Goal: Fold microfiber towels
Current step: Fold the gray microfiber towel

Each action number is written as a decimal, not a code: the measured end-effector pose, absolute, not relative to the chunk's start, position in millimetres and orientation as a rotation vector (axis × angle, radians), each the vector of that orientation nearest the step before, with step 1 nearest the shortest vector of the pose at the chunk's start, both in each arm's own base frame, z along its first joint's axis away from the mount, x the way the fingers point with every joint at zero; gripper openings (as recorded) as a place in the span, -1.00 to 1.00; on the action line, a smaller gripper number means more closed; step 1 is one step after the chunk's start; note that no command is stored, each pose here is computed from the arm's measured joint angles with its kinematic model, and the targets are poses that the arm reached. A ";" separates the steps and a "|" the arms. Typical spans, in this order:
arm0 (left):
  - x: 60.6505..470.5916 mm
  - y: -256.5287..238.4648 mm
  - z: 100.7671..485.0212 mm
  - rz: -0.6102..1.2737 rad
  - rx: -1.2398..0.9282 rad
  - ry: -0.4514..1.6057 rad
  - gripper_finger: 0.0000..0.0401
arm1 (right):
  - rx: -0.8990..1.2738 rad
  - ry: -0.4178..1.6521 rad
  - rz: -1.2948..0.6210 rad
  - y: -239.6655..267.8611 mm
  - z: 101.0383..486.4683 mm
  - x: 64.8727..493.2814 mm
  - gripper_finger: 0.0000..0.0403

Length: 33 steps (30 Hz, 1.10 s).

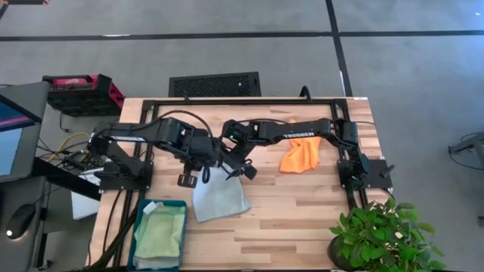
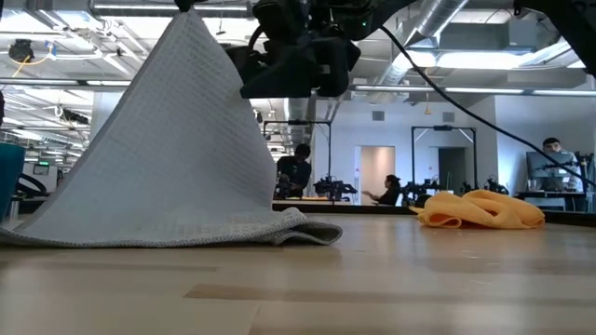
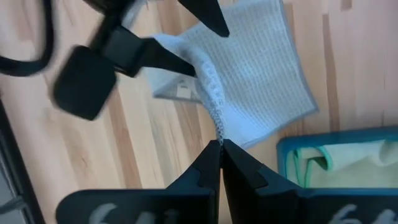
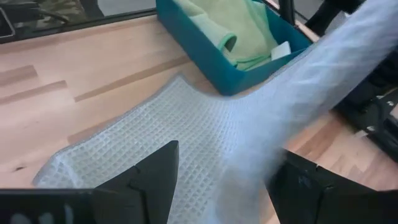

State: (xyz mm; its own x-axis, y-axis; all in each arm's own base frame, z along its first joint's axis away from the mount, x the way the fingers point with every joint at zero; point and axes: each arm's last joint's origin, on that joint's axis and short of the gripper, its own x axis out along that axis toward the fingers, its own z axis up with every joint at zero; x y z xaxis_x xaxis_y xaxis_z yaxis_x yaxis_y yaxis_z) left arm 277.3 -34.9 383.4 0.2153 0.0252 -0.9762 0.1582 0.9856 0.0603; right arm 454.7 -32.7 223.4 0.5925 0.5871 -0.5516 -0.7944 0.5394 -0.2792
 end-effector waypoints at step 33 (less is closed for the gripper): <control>239.4 -43.0 479.5 -0.357 -0.266 1.003 -1.00 | -0.370 0.852 0.890 -30.9 201.6 424.2 0.21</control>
State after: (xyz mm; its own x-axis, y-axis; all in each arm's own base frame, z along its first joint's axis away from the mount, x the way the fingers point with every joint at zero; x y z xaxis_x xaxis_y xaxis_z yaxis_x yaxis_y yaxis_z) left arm 239.4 -43.0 479.5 0.4884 -0.4098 -0.7704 0.1688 0.9105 -0.3774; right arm 424.2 -30.9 201.6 0.3397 0.5268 -0.7791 -0.8012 0.5960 0.0536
